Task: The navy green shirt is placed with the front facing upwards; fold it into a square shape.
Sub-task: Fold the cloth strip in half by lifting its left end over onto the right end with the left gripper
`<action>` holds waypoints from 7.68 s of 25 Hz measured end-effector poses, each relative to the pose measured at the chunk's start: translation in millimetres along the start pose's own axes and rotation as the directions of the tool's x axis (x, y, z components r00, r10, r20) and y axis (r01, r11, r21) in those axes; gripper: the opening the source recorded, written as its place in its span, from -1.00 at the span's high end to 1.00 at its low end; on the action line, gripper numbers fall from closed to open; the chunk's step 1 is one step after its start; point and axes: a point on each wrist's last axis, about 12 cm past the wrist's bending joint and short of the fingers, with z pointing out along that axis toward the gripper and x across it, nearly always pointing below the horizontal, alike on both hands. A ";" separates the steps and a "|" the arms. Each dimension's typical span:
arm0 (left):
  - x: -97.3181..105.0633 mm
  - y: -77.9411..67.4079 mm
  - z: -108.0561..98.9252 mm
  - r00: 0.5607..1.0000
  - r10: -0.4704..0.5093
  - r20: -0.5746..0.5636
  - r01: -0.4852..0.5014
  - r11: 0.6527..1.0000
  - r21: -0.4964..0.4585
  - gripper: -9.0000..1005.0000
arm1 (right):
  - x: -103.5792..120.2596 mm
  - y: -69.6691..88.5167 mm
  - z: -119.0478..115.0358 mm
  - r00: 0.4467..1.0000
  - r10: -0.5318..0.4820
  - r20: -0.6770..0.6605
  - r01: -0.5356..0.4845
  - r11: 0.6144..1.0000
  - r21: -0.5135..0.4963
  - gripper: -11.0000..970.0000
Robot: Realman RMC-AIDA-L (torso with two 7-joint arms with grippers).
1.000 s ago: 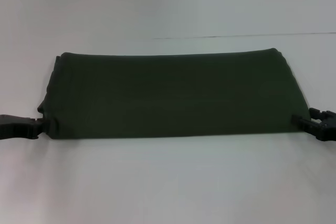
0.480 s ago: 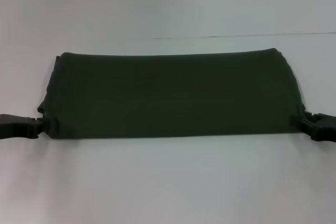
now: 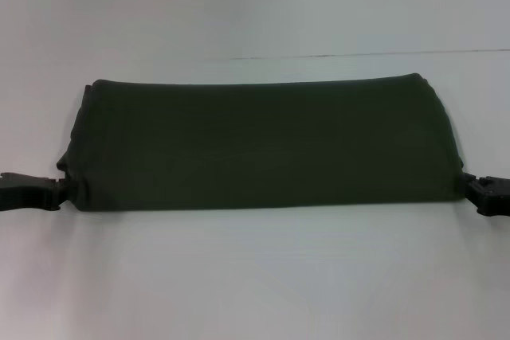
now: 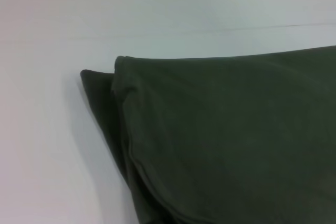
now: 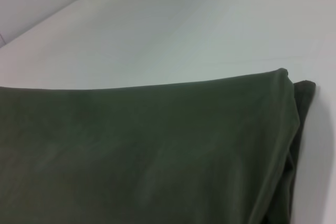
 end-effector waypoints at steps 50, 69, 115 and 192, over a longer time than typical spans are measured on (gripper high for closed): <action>112.4 -22.6 -80.7 0.983 0.165 0.082 -0.178 0.962 0.204 0.98 | 89.1 24.5 -96.4 0.998 -0.013 0.057 0.021 0.990 -0.140 0.92; 107.0 -22.3 -80.3 0.983 0.150 0.110 -0.170 0.964 0.207 0.82 | 74.7 13.1 -105.9 0.987 -0.012 0.159 0.025 0.996 -0.082 0.31; 17.5 -17.7 -63.7 0.940 -0.336 -0.054 0.340 0.933 0.121 -0.65 | -28.8 90.6 -18.0 0.758 -0.599 0.257 0.583 0.446 -0.679 -0.57; 30.5 15.4 -64.2 0.890 -0.449 -0.086 0.455 0.887 0.082 -0.64 | -17.2 99.1 12.1 0.842 -0.478 0.250 0.516 0.576 -0.634 -0.55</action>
